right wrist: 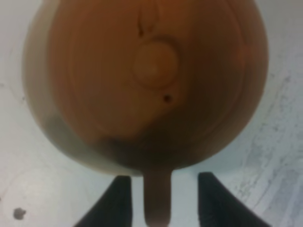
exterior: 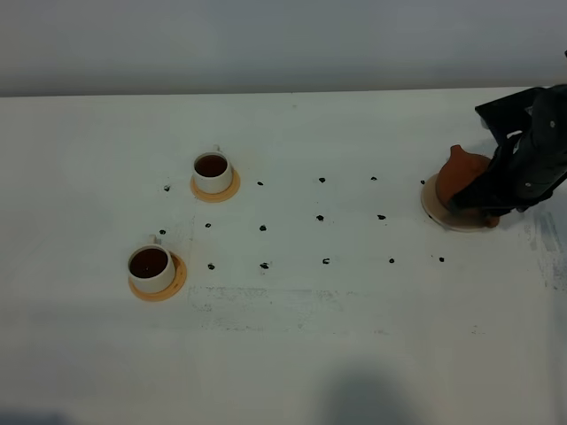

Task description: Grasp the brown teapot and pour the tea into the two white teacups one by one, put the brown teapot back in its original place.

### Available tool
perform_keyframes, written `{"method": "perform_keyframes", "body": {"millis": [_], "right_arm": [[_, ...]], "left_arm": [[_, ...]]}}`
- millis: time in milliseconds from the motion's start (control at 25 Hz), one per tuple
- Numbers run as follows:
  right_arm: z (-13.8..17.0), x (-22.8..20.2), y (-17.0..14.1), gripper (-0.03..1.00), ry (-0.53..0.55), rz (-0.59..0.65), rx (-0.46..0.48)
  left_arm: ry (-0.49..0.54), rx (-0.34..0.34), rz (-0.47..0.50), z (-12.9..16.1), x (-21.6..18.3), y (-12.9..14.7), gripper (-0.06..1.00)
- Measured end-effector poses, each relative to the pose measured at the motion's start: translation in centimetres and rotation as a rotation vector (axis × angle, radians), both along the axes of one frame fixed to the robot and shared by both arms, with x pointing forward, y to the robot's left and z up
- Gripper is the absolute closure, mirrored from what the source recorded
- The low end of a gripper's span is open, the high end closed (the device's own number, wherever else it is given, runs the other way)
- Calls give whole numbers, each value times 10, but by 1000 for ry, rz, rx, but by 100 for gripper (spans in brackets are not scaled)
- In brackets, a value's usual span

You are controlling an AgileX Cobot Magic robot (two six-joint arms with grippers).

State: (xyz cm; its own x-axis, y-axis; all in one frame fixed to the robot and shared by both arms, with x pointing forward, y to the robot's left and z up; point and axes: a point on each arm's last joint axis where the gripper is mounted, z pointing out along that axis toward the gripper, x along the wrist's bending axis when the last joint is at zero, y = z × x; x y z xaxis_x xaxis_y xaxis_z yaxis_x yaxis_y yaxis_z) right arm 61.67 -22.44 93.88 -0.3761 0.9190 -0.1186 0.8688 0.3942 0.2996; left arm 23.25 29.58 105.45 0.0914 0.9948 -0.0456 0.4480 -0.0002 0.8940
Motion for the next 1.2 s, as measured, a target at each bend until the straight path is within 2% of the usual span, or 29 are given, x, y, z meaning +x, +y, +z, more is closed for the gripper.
{"method": "perform_keyframes", "body": {"millis": [240, 480, 880, 1200], "right_arm": [[66, -18, -3, 56, -116, -8, 25], [125, -63, -13, 61, -175, -43, 43], [151, -163, -35, 69, -217, -103, 76], [144, -235, -51, 72, -253, -119, 91]], "left_arm": [[0, 0, 0, 0, 0, 0, 34], [0, 0, 0, 0, 0, 0, 34], [0, 0, 0, 0, 0, 0, 34], [0, 0, 0, 0, 0, 0, 34]]}}
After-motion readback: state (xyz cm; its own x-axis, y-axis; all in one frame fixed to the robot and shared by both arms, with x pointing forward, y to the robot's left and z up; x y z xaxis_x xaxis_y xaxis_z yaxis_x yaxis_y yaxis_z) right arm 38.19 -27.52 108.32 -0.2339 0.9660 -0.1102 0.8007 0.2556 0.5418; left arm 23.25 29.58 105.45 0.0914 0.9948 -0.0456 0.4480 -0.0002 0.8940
